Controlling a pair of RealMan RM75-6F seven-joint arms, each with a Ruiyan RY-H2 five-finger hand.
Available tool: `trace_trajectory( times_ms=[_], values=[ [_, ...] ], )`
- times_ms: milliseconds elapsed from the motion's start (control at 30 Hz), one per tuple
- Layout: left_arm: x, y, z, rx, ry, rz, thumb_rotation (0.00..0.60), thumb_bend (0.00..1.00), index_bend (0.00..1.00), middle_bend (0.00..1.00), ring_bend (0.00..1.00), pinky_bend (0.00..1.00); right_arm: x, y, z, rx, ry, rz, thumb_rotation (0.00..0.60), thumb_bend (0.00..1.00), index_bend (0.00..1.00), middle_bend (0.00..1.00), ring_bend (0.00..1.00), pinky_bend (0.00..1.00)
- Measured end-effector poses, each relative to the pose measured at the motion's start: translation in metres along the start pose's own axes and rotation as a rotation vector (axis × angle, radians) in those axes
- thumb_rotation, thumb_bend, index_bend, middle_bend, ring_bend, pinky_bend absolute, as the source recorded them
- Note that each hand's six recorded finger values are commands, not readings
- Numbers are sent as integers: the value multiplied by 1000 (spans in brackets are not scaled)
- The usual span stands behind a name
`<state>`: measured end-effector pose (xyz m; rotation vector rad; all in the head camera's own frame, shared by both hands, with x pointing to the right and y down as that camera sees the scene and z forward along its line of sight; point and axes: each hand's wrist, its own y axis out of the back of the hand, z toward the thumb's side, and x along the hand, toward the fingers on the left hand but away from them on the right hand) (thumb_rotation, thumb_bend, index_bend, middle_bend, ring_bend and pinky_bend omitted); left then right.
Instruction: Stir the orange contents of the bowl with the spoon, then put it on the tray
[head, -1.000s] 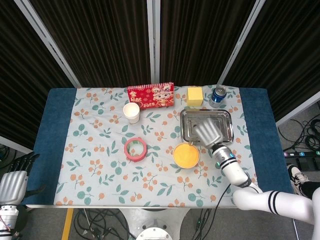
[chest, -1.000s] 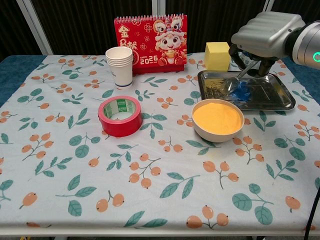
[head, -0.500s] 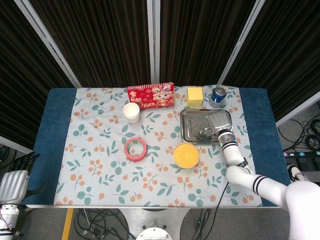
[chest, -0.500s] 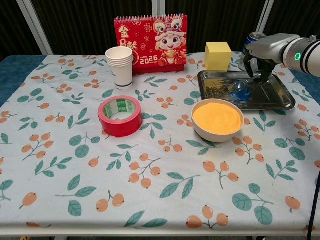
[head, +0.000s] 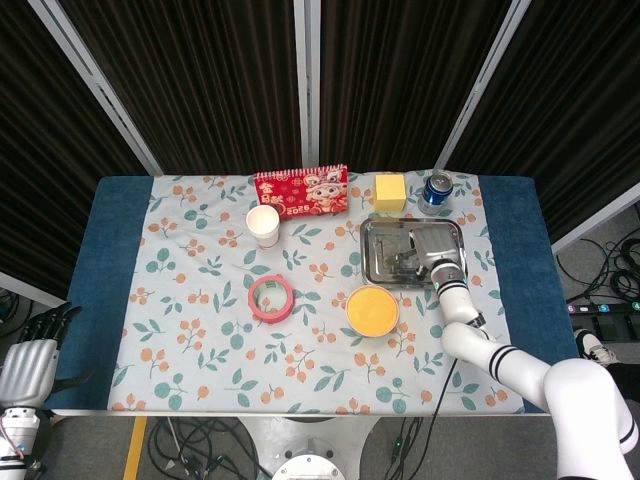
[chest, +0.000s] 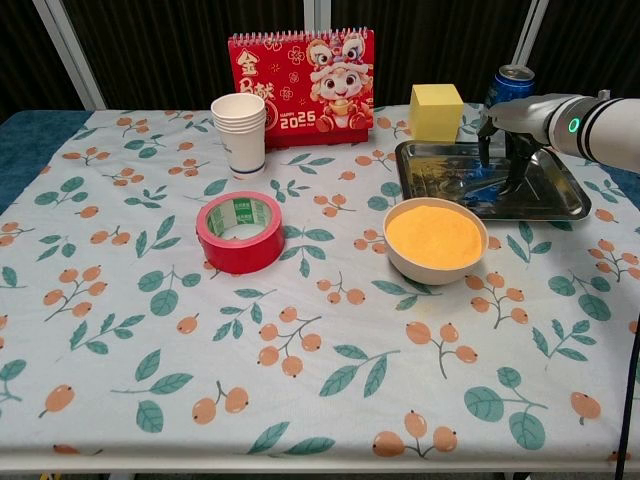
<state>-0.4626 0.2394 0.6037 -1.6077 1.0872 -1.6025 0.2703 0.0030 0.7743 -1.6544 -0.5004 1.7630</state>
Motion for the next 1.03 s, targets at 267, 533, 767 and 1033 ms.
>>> trace_trajectory(
  times_ms=[267, 533, 767, 1033],
  values=[
    [0, 5, -5, -2, 9, 23, 600, 142, 185, 178, 119, 125, 26, 27, -12, -28, 35, -72, 600, 191, 394, 882, 865, 1000],
    [6, 10, -1, 3, -6, 50, 600, 142, 185, 179, 119, 125, 118, 55, -88, -79, 2, -255, 600, 309, 394, 458, 422, 573],
    [11, 15, 6, 8, -20, 74, 600, 142, 185, 178, 119, 125, 204, 29, -141, -149, 11, -358, 600, 320, 214, 227, 98, 245],
    [13, 18, 14, 15, -35, 76, 600, 142, 185, 178, 119, 125, 282, -12, -159, -225, 72, -430, 600, 327, 195, 230, 96, 227]
  ],
)
